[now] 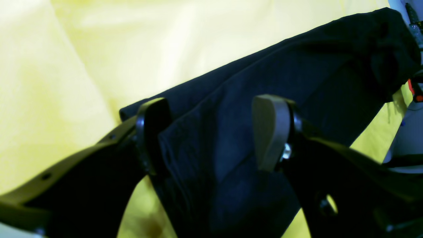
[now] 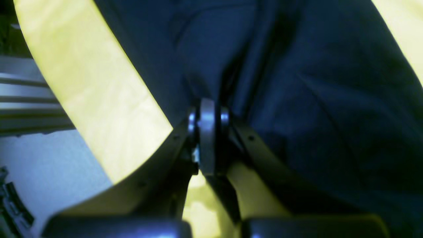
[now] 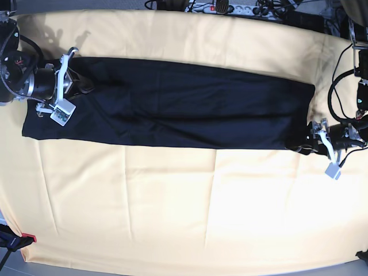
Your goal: Fold the T-shirt properly
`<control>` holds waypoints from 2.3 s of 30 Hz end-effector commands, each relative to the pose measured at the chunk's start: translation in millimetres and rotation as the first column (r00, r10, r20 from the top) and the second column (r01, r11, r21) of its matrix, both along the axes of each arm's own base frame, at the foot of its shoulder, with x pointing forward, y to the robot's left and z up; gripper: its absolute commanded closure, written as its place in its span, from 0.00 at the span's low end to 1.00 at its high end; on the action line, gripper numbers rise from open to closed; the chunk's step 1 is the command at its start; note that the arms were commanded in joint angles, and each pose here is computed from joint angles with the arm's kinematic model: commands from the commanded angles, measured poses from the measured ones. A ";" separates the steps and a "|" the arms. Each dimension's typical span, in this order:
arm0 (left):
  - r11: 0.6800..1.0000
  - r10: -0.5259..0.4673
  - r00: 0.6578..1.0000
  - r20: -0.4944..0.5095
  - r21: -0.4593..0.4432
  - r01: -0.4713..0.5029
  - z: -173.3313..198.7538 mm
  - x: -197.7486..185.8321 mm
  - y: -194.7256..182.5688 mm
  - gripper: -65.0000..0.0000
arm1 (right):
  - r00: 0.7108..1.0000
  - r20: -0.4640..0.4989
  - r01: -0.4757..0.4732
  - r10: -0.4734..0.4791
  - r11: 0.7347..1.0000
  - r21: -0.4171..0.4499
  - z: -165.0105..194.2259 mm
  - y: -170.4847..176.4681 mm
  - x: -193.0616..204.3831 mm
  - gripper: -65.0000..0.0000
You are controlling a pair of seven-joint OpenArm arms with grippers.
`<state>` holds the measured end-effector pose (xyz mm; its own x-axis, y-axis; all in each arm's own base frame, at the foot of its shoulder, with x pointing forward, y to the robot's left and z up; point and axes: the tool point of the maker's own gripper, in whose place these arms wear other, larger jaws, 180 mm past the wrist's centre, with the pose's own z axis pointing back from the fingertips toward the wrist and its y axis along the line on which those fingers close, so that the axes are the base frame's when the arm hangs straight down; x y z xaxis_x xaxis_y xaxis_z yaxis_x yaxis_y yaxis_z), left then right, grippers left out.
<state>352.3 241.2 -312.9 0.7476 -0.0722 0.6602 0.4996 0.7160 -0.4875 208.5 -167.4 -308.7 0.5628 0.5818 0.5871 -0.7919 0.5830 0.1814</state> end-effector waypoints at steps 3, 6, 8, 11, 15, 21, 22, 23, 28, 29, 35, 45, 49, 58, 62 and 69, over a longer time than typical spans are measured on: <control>1.000 0.012 0.998 0.062 -0.010 -0.011 21.2 10.4 6.7 0.38 | 1.000 0.001 -0.028 0.029 0.998 -0.063 5.8 -12.2 -0.2 1.00; 1.000 0.014 0.998 0.068 -0.004 -0.014 24.2 11.9 9.4 0.38 | 1.000 -0.020 -0.025 0.023 0.993 -0.111 -1.0 -21.1 -2.8 1.00; 1.000 0.016 0.997 0.075 0.001 -0.016 27.5 13.6 11.6 0.38 | 0.999 -0.033 -0.007 0.003 0.992 -0.125 -8.8 -26.6 -5.4 1.00; 1.000 0.019 0.996 0.091 0.011 -0.021 34.6 17.4 16.2 0.38 | 0.999 0.010 0.054 -0.053 0.984 -0.171 -20.3 -43.0 4.9 1.00; 0.999 0.029 0.993 0.111 0.041 -0.034 46.0 20.8 29.3 0.38 | 0.992 0.084 0.115 -0.094 0.950 -0.291 -29.6 -71.1 19.1 0.65; 0.993 0.045 0.990 0.133 0.099 -0.058 63.3 22.3 53.2 0.38 | 0.998 0.026 0.059 -0.054 0.965 -0.255 -21.7 -59.8 9.7 0.39; 0.992 0.049 0.990 0.132 0.110 -0.063 65.1 21.2 58.1 0.38 | 0.999 0.022 0.041 -0.037 0.966 -0.254 -17.9 -56.8 7.6 0.39; 0.990 0.051 0.990 0.130 0.123 -0.067 66.5 20.0 62.6 0.38 | 0.999 0.028 0.023 -0.016 0.961 -0.274 -13.8 -56.6 6.7 0.39; 0.979 0.061 0.992 0.115 0.187 -0.082 73.5 12.2 85.1 0.38 | 0.990 0.135 0.021 0.027 0.938 -0.346 24.4 -52.9 14.8 0.40; 0.977 0.064 0.991 0.116 0.195 -0.086 75.6 11.4 88.9 0.38 | 0.984 0.180 0.043 0.018 0.945 -0.325 36.2 -47.3 19.6 0.40; 0.982 0.058 0.994 0.091 0.173 -0.073 86.5 2.5 93.9 0.38 | 0.934 0.337 0.147 -0.115 0.987 -0.069 71.1 -11.1 38.5 0.49; 0.983 0.066 0.998 0.015 0.171 -0.067 68.3 -11.1 93.5 0.38 | 0.890 0.255 0.384 -0.379 0.923 0.032 -7.0 -27.5 55.4 1.00; 0.986 0.065 0.995 -0.071 0.158 -0.053 37.1 -32.2 88.4 0.38 | 0.889 0.169 0.428 -0.427 0.903 0.033 -35.7 -37.0 49.2 1.00; 0.992 0.111 0.983 -0.145 0.069 -0.102 -15.0 -42.8 53.2 0.38 | 0.894 0.158 0.420 -0.418 0.907 0.022 -39.2 -38.2 46.7 1.00; 0.995 0.100 0.981 -0.167 0.013 -0.099 -26.6 -43.0 31.1 0.38 | 0.893 0.156 0.424 -0.422 0.905 0.020 -39.5 -38.8 46.7 1.00; 0.998 0.030 0.975 -0.222 -0.054 -0.043 -38.7 -52.3 0.2 0.38 | 0.894 0.154 0.423 -0.421 0.906 0.015 -40.1 -39.2 46.2 1.00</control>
<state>303.4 234.3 -351.5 0.8683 0.0385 0.4946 0.3409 0.6779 -0.6513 247.4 -203.0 -359.7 0.6894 0.3173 0.6512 -0.4829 0.8713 0.0867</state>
